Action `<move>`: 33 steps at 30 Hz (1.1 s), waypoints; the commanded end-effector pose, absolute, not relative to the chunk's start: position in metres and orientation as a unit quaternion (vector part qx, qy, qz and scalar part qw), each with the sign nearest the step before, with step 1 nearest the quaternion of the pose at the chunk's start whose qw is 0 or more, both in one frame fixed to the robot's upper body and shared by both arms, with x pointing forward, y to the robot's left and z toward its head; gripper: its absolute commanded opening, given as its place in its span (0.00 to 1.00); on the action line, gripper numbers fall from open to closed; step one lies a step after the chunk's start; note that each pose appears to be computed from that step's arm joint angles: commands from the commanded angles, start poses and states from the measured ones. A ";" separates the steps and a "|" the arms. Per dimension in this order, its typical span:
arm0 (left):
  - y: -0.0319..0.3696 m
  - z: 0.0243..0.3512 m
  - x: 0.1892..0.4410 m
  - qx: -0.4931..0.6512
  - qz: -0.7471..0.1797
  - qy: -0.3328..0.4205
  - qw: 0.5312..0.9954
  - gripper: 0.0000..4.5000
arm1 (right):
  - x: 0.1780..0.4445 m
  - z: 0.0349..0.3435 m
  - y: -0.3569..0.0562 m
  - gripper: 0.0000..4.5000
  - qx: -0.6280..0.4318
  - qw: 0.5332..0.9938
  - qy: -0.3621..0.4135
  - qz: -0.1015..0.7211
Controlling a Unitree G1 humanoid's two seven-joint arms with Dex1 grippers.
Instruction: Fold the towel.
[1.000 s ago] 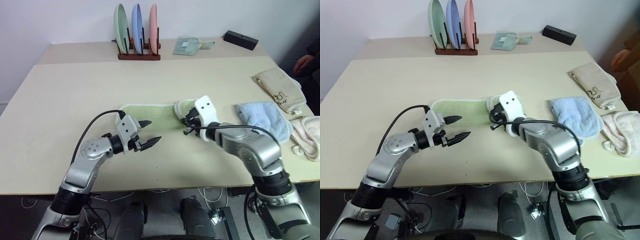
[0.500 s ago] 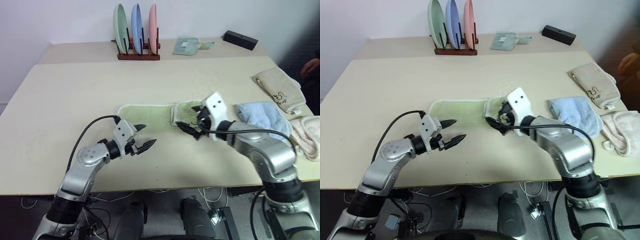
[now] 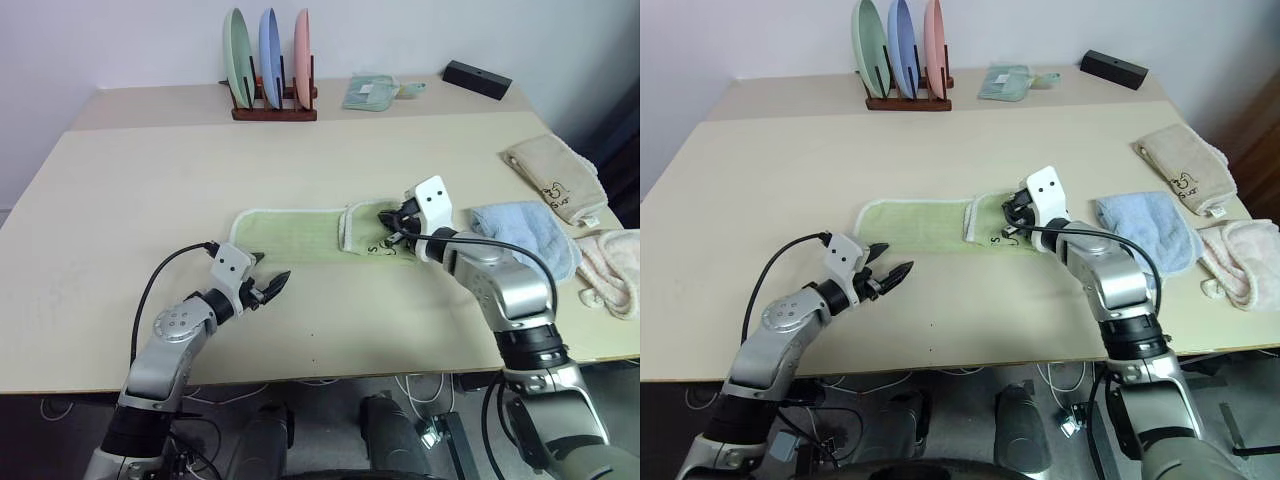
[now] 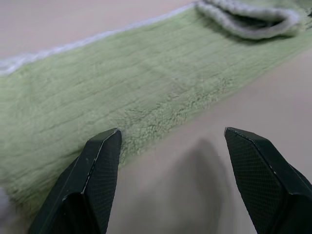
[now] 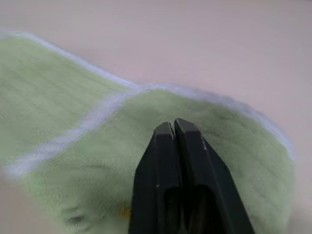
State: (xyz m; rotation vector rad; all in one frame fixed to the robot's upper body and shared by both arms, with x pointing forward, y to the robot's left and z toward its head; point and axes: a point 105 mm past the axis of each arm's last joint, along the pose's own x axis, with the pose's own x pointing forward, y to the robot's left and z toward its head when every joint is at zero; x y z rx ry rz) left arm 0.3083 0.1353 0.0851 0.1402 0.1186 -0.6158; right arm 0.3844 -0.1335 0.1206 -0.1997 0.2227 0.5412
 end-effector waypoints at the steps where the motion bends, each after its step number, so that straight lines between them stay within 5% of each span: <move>1: 0.136 0.095 0.303 0.063 -0.294 0.042 0.953 0.77 | 0.381 0.089 -0.128 0.01 -0.137 0.939 0.133 0.287; 5: 0.141 0.094 0.298 0.050 -0.276 0.048 0.959 0.77 | 0.376 0.084 -0.129 0.01 -0.138 0.939 0.123 0.290; 8: 0.144 0.094 0.294 0.041 -0.264 0.056 0.962 0.77 | 0.378 0.114 -0.131 0.06 -0.112 0.950 0.070 0.284; 11: 0.151 0.092 0.292 0.002 -0.243 0.077 0.967 0.77 | 0.369 0.157 -0.125 0.27 -0.116 0.943 0.000 0.313; 15: 0.163 0.086 0.292 -0.109 -0.184 0.131 0.968 1.00 | 0.345 0.199 -0.107 0.73 -0.173 0.911 -0.068 0.368; 17: 0.165 0.084 0.296 -0.189 -0.146 0.154 0.959 1.00 | 0.339 0.204 -0.104 0.95 -0.193 0.903 -0.074 0.376; 23: 0.162 0.072 0.311 -0.369 -0.067 0.212 0.902 1.00 | 0.335 0.197 -0.103 0.98 -0.233 0.896 -0.073 0.371; 30: 0.159 0.069 0.328 -0.441 -0.022 0.237 0.865 1.00 | 0.331 0.194 -0.097 0.98 -0.231 0.895 -0.076 0.375; 33: 0.165 0.067 0.334 -0.455 0.015 0.235 0.859 0.80 | 0.328 0.191 -0.095 1.00 -0.236 0.893 -0.074 0.377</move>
